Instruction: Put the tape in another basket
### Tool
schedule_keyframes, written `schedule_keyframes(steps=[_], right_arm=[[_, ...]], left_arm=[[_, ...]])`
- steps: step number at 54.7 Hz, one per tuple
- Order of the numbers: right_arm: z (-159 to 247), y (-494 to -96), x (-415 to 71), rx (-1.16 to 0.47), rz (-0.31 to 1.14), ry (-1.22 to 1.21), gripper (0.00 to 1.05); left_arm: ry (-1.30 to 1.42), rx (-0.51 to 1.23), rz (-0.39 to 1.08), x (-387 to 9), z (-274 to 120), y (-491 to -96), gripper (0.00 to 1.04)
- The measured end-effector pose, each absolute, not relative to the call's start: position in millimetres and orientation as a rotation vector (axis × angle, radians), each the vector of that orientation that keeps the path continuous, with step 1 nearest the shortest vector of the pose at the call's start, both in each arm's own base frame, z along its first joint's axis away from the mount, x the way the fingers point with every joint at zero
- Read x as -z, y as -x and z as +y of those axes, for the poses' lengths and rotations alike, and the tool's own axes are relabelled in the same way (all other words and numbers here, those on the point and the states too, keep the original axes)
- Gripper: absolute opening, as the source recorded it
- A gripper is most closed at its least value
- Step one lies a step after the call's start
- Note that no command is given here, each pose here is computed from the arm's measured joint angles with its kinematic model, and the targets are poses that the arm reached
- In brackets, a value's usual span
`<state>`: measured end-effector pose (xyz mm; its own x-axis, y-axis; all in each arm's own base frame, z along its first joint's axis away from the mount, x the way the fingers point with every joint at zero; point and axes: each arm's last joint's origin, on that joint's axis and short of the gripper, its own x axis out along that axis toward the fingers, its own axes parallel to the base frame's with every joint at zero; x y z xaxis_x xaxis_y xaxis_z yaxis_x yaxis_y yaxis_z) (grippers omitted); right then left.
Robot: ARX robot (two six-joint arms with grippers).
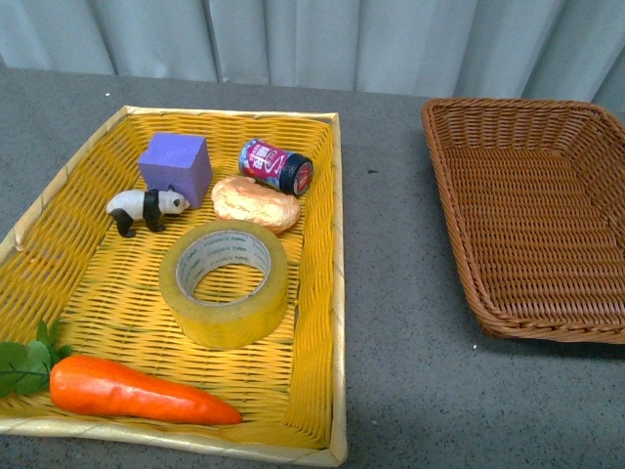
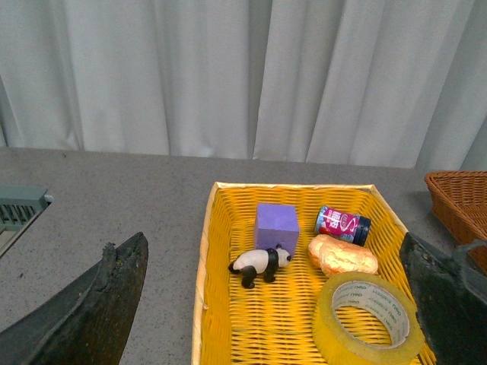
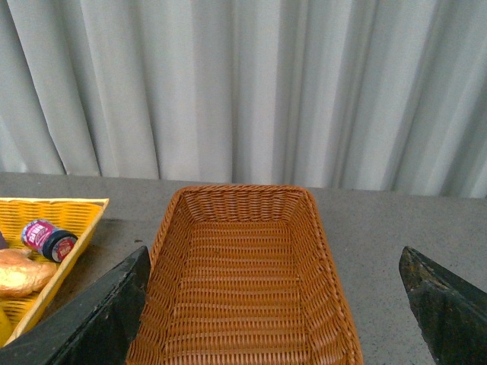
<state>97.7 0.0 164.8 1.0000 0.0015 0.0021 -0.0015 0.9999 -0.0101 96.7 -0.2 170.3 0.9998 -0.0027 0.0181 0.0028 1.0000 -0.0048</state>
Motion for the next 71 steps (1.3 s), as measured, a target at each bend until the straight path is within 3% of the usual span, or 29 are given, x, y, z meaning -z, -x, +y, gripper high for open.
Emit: schedule_keyframes(steps=[71], right_arm=[[0.0, -97.7, -164.8, -0.002, -0.002, 0.010, 0.96]], left_arm=[[0.005, 0.003, -0.018, -170.3, -0.2, -96.7, 0.98]])
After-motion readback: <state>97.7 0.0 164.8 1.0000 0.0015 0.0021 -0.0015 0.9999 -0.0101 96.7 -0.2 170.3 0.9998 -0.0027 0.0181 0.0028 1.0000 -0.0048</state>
